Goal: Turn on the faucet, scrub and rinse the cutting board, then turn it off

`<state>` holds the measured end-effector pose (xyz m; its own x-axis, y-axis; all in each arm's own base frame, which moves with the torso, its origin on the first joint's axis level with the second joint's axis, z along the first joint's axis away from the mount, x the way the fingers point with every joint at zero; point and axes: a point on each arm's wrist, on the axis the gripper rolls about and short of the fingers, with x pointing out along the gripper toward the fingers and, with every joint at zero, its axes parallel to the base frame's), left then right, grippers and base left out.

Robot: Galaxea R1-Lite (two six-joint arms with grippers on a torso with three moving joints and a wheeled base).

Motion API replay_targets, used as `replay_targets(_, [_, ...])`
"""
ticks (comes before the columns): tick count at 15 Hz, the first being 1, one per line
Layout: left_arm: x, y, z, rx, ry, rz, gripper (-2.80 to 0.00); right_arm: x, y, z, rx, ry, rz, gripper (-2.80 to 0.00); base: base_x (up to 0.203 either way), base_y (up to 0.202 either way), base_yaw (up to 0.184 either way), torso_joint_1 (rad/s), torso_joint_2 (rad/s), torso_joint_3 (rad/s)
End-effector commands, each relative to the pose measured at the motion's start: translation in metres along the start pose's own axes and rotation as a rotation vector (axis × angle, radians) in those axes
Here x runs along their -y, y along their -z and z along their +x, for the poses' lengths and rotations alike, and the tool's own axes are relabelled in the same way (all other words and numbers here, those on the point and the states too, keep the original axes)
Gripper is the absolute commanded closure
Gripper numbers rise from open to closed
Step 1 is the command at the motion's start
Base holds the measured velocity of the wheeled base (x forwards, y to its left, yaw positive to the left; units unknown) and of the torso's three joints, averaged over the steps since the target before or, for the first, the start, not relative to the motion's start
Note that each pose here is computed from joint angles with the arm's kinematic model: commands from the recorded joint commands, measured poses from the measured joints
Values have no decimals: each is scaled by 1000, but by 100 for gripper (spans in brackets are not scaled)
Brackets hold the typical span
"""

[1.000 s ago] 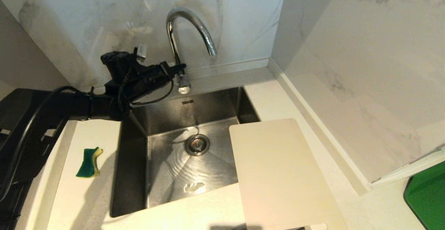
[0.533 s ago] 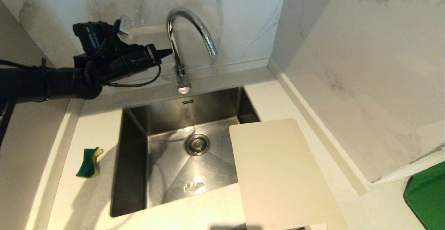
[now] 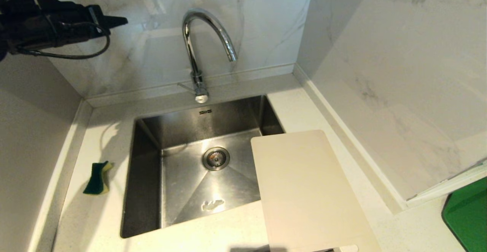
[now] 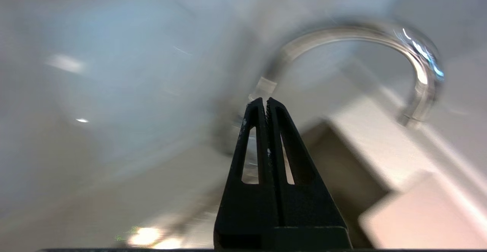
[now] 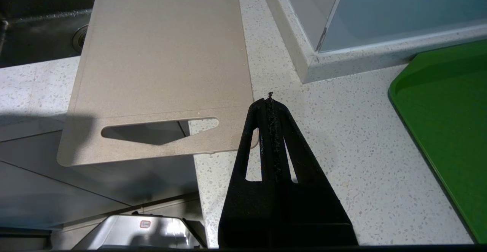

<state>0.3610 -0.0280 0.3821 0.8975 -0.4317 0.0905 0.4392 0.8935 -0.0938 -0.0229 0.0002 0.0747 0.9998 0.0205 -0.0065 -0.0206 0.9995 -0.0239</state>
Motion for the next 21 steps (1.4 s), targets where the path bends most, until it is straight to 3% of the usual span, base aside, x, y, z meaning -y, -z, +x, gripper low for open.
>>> replay_targets(1, [-4,-37,-44,63,-84,121,0,0,0,0,-1,-1,0,0,0,0,0,0,0,0])
replay_targets(5, [4,-72,-98,125,-202,176,0,0,0,0,-1,-1,-2,0,0,0,0,0,0,0])
replay_targets(12, [66,-123,-208,268,-276,256,0,0,0,0,-1,-3,-2,0,0,0,0,0,0,0])
replay_targets(18, [133,-134,-299,385,-292,278,0,0,0,0,-1,-3,1,0,0,0,0,0,0,0])
replay_targets(21, [160,-121,-336,367,-293,258,0,0,0,0,-1,-3,1,0,0,0,0,0,0,0])
